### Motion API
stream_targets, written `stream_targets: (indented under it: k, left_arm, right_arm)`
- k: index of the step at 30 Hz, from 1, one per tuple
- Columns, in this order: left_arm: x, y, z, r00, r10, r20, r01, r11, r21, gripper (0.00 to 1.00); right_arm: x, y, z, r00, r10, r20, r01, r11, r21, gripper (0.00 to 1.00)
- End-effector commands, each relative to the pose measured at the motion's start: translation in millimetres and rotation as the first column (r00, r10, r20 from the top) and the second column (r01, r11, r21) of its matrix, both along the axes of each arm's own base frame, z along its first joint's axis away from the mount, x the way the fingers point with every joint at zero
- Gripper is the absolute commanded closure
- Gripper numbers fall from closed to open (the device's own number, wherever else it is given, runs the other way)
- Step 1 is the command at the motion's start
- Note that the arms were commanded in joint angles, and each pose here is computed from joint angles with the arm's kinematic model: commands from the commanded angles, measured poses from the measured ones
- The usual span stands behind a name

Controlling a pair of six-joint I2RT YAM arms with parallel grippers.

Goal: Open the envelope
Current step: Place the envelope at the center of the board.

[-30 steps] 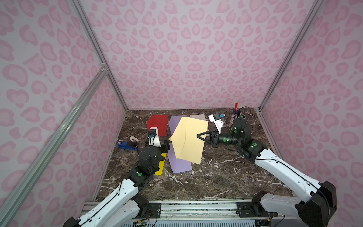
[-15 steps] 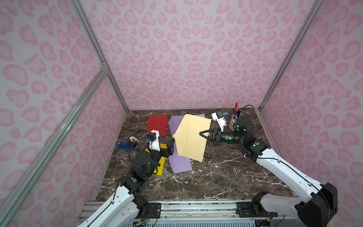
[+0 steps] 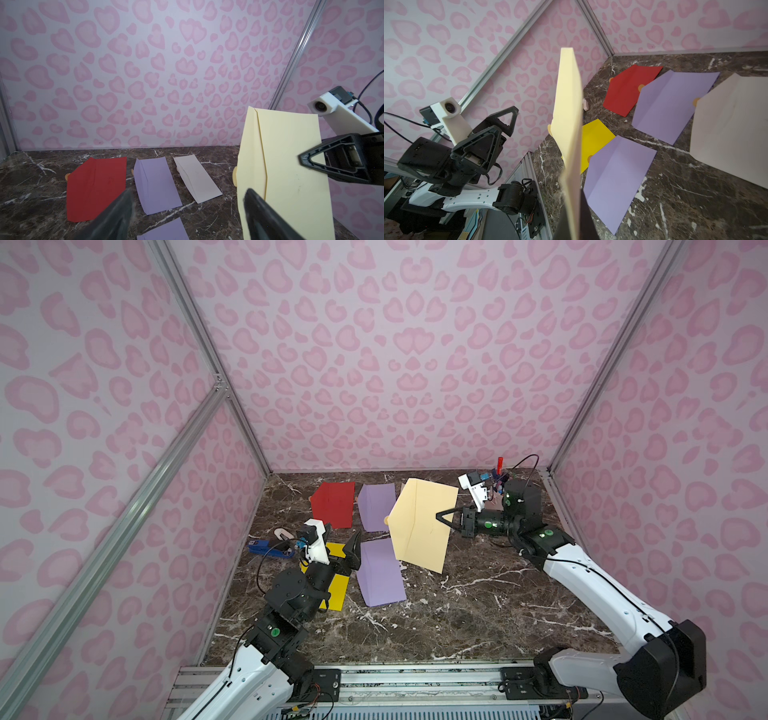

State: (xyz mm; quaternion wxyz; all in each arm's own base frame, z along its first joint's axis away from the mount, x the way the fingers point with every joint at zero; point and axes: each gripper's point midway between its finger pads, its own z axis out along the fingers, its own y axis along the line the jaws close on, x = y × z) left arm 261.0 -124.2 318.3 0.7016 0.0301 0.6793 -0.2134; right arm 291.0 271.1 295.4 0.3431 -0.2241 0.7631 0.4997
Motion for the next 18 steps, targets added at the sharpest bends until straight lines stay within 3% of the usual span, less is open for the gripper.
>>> stream_targets:
  k: [1,9,14,18]
  left_arm:
    - [3,5,0,0.999,0.033,-0.003,-0.033,0.999,-0.001,0.15]
    - [12,1,-14,0.998,0.044,-0.051,-0.042,0.999,0.029,0.15]
    - [14,-1,-18,0.997,0.044,-0.064,-0.042,0.999,0.033,0.15]
    - [14,0,-20,0.997,0.044,-0.07,-0.042,0.998,0.036,0.15]
  right_arm:
    - [-8,-9,-46,0.995,0.009,-0.097,-0.016,0.997,-0.078,1.0]
    - [-24,-15,-105,0.976,0.015,-0.215,-0.047,0.989,-0.143,1.0]
    - [-19,-19,-154,0.951,0.004,-0.308,-0.078,0.97,-0.229,1.0]
    - [-11,-15,-176,0.936,0.013,-0.353,-0.101,0.968,-0.231,1.0]
